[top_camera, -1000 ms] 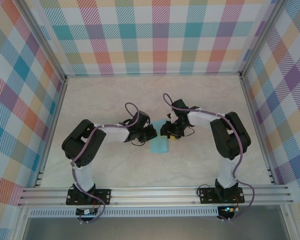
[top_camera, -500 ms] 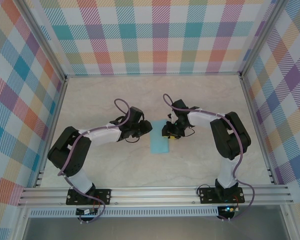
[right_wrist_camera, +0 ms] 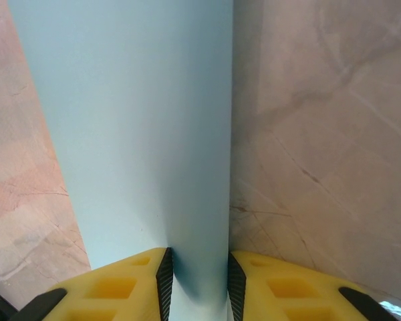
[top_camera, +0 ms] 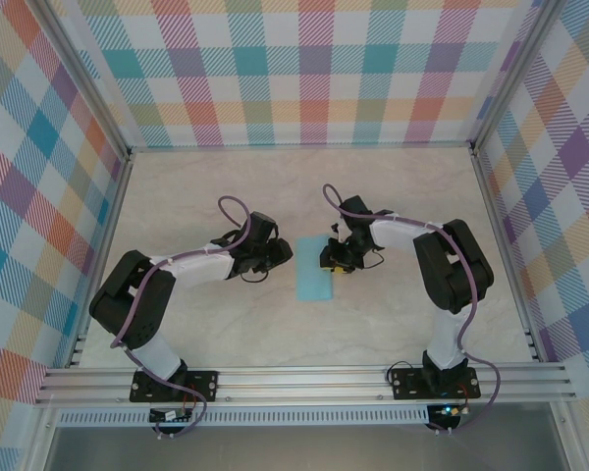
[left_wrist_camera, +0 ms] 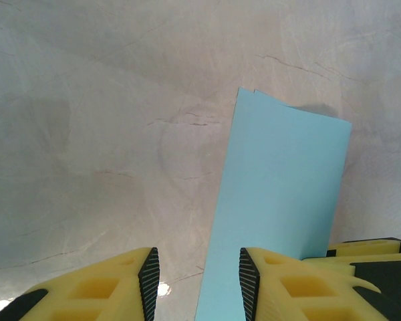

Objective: Fold a paper plane with a square sheet of paper (pick it up from the middle)
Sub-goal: Fold the square sheet of paper in half at the center of the table.

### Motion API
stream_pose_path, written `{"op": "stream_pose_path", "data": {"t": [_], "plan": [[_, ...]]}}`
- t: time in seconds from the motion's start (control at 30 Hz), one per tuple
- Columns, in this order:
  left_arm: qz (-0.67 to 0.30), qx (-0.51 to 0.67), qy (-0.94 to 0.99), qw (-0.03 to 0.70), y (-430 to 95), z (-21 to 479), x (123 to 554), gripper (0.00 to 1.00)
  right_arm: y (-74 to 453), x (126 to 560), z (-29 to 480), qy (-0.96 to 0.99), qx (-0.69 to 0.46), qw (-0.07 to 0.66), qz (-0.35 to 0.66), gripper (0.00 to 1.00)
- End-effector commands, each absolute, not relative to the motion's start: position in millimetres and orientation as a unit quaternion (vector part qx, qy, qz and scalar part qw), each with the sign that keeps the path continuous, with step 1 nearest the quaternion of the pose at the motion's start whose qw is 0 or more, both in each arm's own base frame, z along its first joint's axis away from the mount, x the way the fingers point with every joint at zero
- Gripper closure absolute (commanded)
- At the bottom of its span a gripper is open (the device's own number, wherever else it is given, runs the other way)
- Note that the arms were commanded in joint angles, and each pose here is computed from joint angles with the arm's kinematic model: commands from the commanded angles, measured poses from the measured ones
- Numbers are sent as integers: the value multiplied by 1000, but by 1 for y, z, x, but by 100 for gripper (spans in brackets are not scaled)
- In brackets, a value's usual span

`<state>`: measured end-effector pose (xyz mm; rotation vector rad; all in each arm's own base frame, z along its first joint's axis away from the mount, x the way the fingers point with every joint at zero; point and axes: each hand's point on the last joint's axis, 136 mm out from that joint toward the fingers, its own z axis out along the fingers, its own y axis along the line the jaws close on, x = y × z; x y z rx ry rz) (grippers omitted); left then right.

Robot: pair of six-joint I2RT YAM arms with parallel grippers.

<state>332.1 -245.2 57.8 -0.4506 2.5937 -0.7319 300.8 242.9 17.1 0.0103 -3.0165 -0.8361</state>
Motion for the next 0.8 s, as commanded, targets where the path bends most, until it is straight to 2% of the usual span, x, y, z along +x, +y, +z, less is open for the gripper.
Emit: {"op": "stream_pose_path", "data": {"t": [0.0,0.3,0.77], "plan": [[-267,-170,928,199,-243,58,333,60,219,291,-15,-976,-24,25,-214,70],[-267,-166,929,194,-246,57,334,60,219,290,-13,-972,-22,25,-231,74],[-292,-157,926,181,-262,56,337,60,215,290,-15,-967,-34,24,-252,74]]}}
